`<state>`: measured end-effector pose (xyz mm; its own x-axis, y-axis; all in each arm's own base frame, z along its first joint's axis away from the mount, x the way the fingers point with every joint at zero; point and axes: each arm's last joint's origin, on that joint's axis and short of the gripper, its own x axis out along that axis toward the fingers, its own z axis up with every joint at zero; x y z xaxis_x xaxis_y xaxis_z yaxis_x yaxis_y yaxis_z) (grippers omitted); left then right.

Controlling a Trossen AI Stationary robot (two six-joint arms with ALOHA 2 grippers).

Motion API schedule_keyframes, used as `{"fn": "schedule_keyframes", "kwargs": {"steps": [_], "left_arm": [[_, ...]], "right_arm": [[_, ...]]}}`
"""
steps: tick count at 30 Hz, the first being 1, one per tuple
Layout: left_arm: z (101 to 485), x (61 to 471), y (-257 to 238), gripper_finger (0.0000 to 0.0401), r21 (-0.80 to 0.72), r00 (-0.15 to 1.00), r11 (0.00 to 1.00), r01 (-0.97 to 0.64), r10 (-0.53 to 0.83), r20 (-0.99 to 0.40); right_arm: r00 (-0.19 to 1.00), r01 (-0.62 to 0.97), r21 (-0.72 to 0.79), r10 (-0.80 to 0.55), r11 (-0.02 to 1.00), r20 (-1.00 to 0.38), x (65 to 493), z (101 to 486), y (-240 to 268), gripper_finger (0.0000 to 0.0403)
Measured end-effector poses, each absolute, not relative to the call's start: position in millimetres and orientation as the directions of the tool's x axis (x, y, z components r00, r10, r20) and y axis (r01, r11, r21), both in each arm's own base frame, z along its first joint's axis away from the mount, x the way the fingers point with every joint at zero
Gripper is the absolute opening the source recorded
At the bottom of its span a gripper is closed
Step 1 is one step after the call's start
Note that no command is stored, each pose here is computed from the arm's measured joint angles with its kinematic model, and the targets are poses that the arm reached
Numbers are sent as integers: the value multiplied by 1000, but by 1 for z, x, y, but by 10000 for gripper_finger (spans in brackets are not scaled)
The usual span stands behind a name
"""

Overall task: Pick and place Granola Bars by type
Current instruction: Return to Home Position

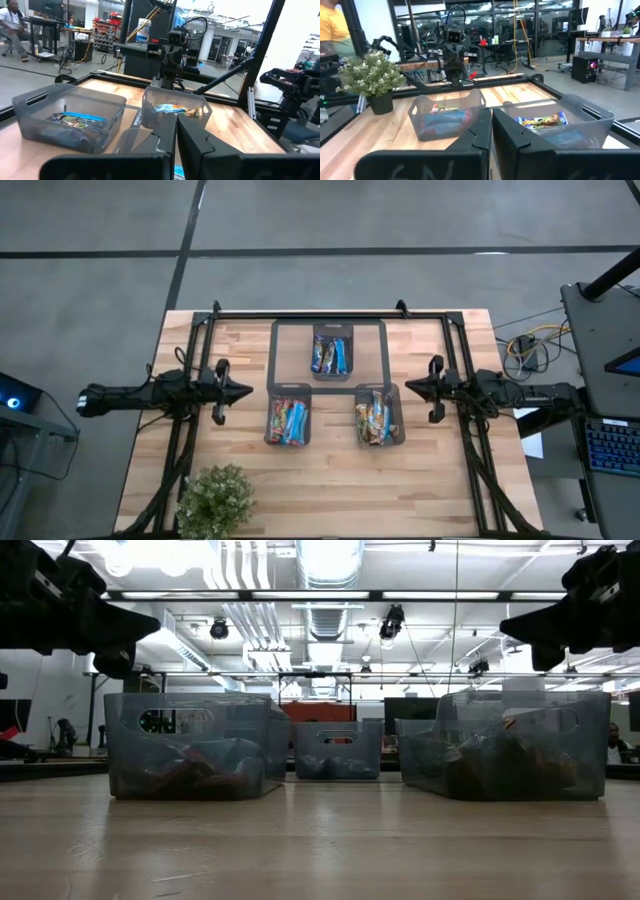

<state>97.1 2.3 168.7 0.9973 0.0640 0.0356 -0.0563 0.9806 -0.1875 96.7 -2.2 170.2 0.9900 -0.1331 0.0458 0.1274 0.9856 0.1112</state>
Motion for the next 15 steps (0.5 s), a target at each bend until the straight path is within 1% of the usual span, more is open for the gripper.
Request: {"fn": "schedule_keyframes", "kwargs": {"steps": [15], "left_arm": [[169,97,2,0,-188,997,981,-54,61,35]], "right_arm": [[990,126,110,-131,986,42,97,170,-2,9]]}}
